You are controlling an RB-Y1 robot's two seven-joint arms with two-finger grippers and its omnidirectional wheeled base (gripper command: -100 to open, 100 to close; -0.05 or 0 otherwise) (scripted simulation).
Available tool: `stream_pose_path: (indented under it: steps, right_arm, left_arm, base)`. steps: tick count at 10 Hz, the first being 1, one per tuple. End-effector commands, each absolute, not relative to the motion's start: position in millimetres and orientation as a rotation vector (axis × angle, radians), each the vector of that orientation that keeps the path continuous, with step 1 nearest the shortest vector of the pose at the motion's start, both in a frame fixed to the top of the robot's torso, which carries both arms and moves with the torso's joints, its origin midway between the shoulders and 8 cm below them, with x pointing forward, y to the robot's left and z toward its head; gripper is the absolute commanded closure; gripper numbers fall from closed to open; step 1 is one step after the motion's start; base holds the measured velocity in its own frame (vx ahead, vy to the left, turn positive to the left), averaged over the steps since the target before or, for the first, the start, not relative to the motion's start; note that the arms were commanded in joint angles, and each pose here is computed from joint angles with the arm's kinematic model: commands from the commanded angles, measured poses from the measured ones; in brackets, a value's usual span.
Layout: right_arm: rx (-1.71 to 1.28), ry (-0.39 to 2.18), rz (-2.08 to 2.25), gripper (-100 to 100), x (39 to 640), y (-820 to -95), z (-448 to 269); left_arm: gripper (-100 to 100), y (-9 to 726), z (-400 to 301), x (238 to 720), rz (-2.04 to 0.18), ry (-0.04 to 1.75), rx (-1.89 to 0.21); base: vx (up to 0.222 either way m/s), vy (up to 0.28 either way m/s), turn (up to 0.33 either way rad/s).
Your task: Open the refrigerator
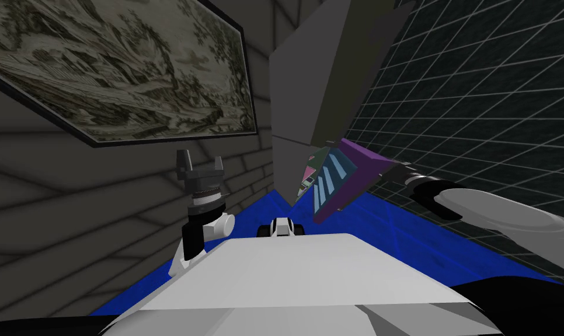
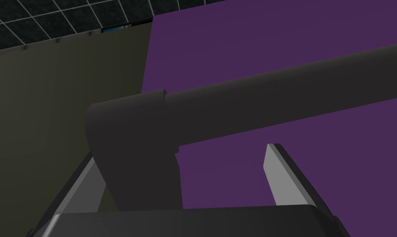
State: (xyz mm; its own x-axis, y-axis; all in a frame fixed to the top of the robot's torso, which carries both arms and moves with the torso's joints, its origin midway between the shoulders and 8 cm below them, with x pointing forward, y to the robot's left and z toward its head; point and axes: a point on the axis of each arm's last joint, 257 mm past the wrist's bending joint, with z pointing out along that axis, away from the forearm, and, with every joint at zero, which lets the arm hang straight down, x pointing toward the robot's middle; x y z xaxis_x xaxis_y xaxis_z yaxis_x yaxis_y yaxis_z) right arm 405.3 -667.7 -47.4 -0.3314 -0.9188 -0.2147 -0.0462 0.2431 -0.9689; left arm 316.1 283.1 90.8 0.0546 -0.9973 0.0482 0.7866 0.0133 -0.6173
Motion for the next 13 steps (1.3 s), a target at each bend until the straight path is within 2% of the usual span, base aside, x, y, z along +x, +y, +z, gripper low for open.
stream_pose_path:
  steps: [1, 6, 7, 12, 13]
  right_arm:
    - [-0.918, 1.706, -1.153, -100, 391.5, -669.4, -87.6]
    - [-0.918, 1.706, -1.153, -100, 391.5, -669.4, -87.6]
    - [-0.917, 1.627, -1.211, -100, 407.1, -671.1, -38.8]
    - [-0.944, 1.605, -1.231, -100, 414.7, -671.6, -20.3]
    - [-0.929, 1.617, -1.217, 100, 410.4, -670.8, -30.6]
  left_arm:
    - [0, 283.1, 90.8, 316.1, -1.47, 0.467, -0.568]
    - [0, 283.1, 90.8, 316.1, -1.47, 0.467, -0.568]
    - [0, 283.1, 90.8, 316.1, -1.471, 0.467, -0.568]
    - [0, 283.1, 90.7, 316.1, -1.47, 0.467, -0.568]
    - [0, 283.1, 90.8, 316.0, -1.471, 0.467, -0.568]
  base:
    - [0.033, 0.0, -0.039]
    - [0.007, 0.002, -0.004]
    - [0.035, 0.062, -0.101]
    - [0.042, 0.051, -0.075]
    - [-0.035, -0.033, 0.127]
